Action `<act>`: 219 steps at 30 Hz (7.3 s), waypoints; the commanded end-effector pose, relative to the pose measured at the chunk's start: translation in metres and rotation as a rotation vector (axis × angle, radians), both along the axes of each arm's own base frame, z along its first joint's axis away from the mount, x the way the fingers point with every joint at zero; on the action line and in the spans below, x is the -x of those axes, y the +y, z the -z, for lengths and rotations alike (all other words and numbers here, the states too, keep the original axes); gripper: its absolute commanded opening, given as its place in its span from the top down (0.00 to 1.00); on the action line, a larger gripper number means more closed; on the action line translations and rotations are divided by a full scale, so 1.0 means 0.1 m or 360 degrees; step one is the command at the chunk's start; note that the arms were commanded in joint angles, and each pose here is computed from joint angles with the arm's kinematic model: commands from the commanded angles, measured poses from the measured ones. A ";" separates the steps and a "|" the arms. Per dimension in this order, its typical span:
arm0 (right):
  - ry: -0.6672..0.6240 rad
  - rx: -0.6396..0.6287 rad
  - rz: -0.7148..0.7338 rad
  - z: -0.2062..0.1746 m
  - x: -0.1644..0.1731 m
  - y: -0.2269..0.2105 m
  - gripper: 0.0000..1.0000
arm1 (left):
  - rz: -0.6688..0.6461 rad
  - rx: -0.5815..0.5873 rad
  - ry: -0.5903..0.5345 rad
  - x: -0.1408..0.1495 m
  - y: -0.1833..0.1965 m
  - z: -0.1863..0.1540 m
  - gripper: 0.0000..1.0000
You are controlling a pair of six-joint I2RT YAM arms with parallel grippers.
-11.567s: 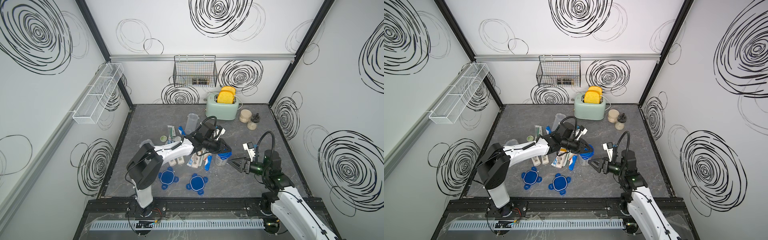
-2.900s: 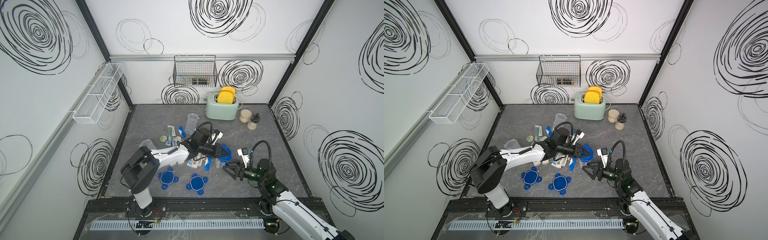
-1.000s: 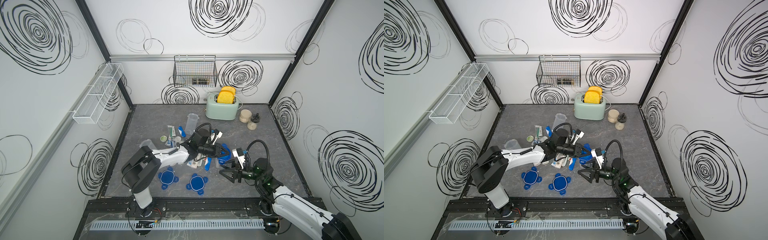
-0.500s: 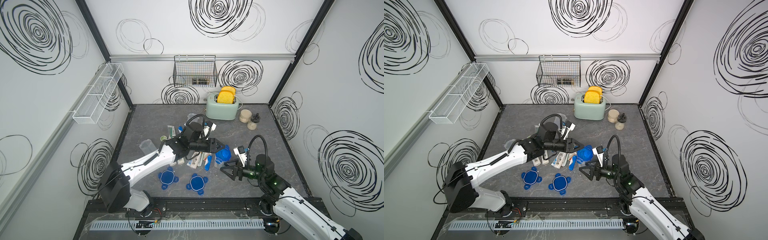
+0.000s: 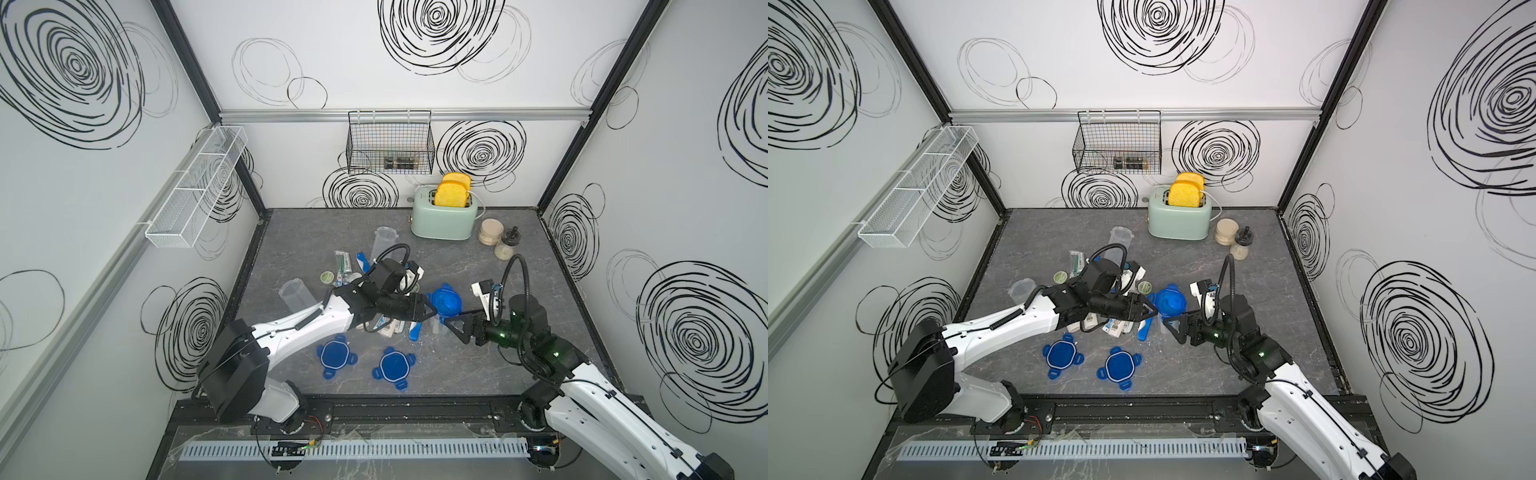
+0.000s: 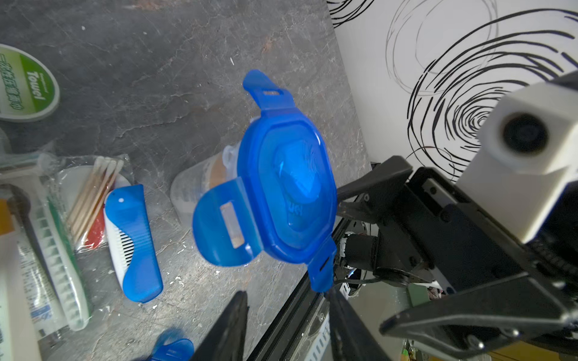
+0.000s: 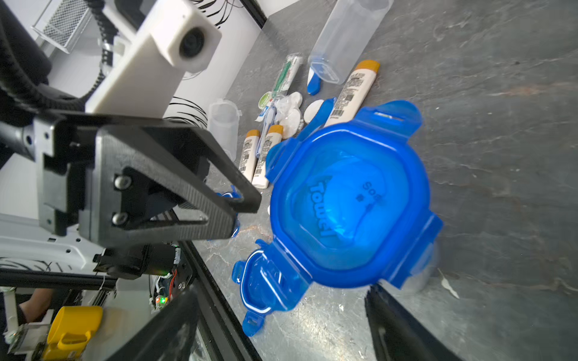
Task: Take out toiletry kits
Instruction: Open the lid of the container, then place the lid at the center of the board, then pick up the container from the center of the board.
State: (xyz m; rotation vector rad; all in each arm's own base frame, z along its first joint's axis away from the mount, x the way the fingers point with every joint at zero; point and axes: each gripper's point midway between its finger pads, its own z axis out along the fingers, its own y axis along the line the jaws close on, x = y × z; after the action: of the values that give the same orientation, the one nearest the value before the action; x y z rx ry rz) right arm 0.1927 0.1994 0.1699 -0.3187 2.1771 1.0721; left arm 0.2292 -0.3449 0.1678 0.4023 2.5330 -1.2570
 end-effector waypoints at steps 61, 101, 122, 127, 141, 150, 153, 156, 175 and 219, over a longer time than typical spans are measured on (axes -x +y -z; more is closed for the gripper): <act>-0.0070 0.0039 0.0200 -0.02 -0.16 -0.25 0.15 | 0.0075 0.0323 -0.0097 -0.27 -0.40 -0.57 0.94; -0.0296 0.0064 0.0714 -0.73 -0.29 -0.90 0.12 | 0.0261 -0.0071 -0.0647 0.53 -0.59 -0.66 0.94; -0.0367 0.0117 0.0759 -0.78 -0.30 -0.99 0.11 | 0.0420 -0.0932 -0.1246 0.96 -0.61 0.44 0.94; -0.0356 0.0122 0.0743 -0.75 -0.31 -0.97 0.11 | 0.0442 -0.1069 -0.1328 0.94 -0.63 0.63 0.89; -0.0347 0.0117 0.0723 -0.73 -0.32 -0.94 0.11 | 0.0569 -0.1153 -0.1334 1.09 -0.72 0.87 0.71; -0.0345 0.0116 0.0712 -0.72 -0.31 -0.93 0.11 | 0.0647 -0.0986 -0.1304 1.29 -0.81 0.72 0.50; -0.0344 0.0114 0.0707 -0.72 -0.32 -0.93 0.11 | 0.0607 -0.0904 -0.1327 1.30 -0.80 0.51 0.50; -0.0344 0.0112 0.0696 -0.71 -0.33 -0.91 0.11 | 0.0534 -0.0779 -0.1335 1.26 -0.73 0.22 0.50; 0.0166 -0.0081 0.0217 -0.40 0.12 -0.40 0.16 | -0.0383 -0.0286 -0.1144 0.27 1.08 -1.04 0.38; -0.0567 -0.0059 0.0162 0.62 0.07 -0.09 0.10 | -0.0411 -0.0443 -0.0950 0.34 1.39 -0.56 0.36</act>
State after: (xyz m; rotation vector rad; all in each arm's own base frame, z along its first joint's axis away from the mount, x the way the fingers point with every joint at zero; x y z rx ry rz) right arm 0.1836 0.1930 0.1040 -0.3311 1.9529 0.9291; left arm 0.1922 -0.2043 0.2232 0.4257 2.1568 -0.5644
